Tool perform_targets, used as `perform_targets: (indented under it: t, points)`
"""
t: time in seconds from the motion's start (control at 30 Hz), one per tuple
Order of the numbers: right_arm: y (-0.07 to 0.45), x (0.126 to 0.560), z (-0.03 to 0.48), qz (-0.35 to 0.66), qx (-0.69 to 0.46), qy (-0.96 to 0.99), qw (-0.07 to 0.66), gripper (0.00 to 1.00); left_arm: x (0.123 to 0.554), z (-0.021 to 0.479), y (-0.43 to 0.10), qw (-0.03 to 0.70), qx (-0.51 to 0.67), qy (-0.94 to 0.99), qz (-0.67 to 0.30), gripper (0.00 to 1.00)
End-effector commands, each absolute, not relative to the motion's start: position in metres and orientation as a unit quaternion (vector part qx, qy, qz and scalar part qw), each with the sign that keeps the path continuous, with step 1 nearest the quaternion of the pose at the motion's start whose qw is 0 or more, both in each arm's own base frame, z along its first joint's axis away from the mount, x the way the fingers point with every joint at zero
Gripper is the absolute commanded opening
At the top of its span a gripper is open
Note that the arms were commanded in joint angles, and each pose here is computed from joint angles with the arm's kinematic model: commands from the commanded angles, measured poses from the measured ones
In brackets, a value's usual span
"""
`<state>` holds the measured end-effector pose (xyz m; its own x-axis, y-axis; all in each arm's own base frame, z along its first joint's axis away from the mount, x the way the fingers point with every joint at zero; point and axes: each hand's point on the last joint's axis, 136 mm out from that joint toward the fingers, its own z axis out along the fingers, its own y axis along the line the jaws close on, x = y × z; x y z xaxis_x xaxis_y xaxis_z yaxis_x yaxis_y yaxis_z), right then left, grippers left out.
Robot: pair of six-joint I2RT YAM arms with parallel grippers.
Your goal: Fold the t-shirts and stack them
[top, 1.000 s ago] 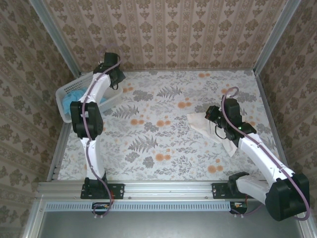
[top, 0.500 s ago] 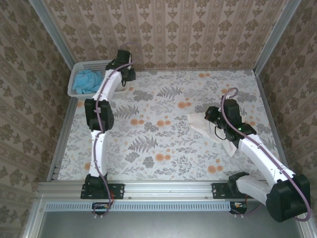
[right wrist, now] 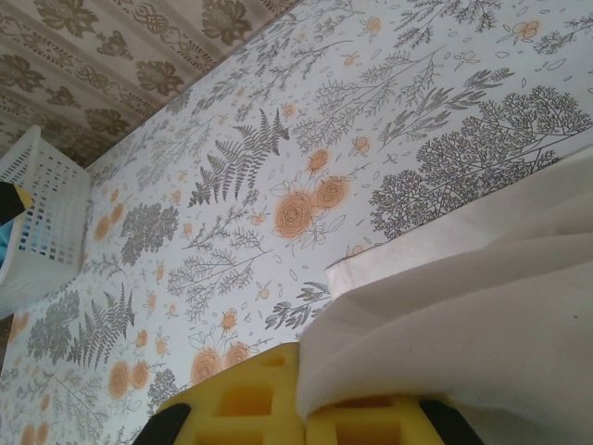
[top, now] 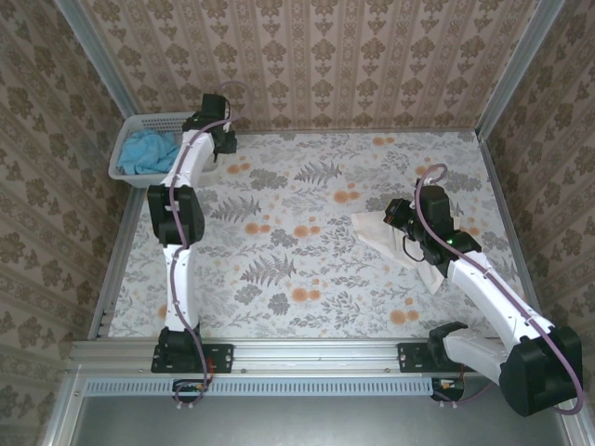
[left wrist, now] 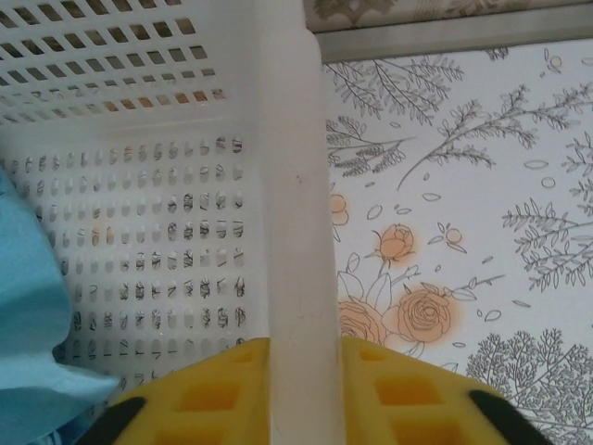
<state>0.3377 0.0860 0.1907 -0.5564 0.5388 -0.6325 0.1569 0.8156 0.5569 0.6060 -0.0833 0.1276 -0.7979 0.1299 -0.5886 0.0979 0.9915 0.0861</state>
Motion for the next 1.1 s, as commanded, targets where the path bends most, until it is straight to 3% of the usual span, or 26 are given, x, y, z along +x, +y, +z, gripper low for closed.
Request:
perform_targets:
  t: [0.0,0.1,0.17,0.27,0.37,0.53,0.7,0.87,1.07]
  points:
    - [0.09,0.341,0.199,0.233,0.203,0.848,0.43,0.0,0.596,0.168,-0.107,0.333,0.086,0.939,-0.003,0.38]
    - [0.091,0.344,0.21,0.226,0.191,0.853,0.43,0.0,0.585,0.208,-0.139,0.366,0.105,0.925,-0.011,0.82]
    - [0.09,0.344,0.216,0.216,0.185,0.858,0.427,0.0,0.574,0.239,-0.16,0.392,0.113,0.913,-0.013,0.99]
    - [0.074,0.34,0.219,0.174,0.201,0.863,0.429,0.0,0.55,0.275,-0.19,0.421,0.108,0.9,-0.033,1.0]
    - [0.044,0.33,0.214,0.129,0.237,0.858,0.437,0.03,0.513,0.275,-0.24,0.409,0.115,0.897,-0.121,0.96]
    - [0.0,0.307,0.201,0.082,0.301,0.838,0.447,0.12,0.441,0.211,-0.336,0.317,0.187,0.905,-0.215,0.86]
    - [-0.007,0.296,0.184,0.075,0.316,0.842,0.431,0.13,0.395,0.136,-0.389,0.217,0.242,0.919,-0.225,0.84]
    - [-0.011,0.291,0.171,0.075,0.326,0.844,0.419,0.12,0.364,0.097,-0.432,0.154,0.269,0.918,-0.247,0.82]
    - [-0.008,0.292,0.162,0.087,0.325,0.848,0.41,0.12,0.36,0.066,-0.451,0.131,0.268,0.926,-0.23,0.74]
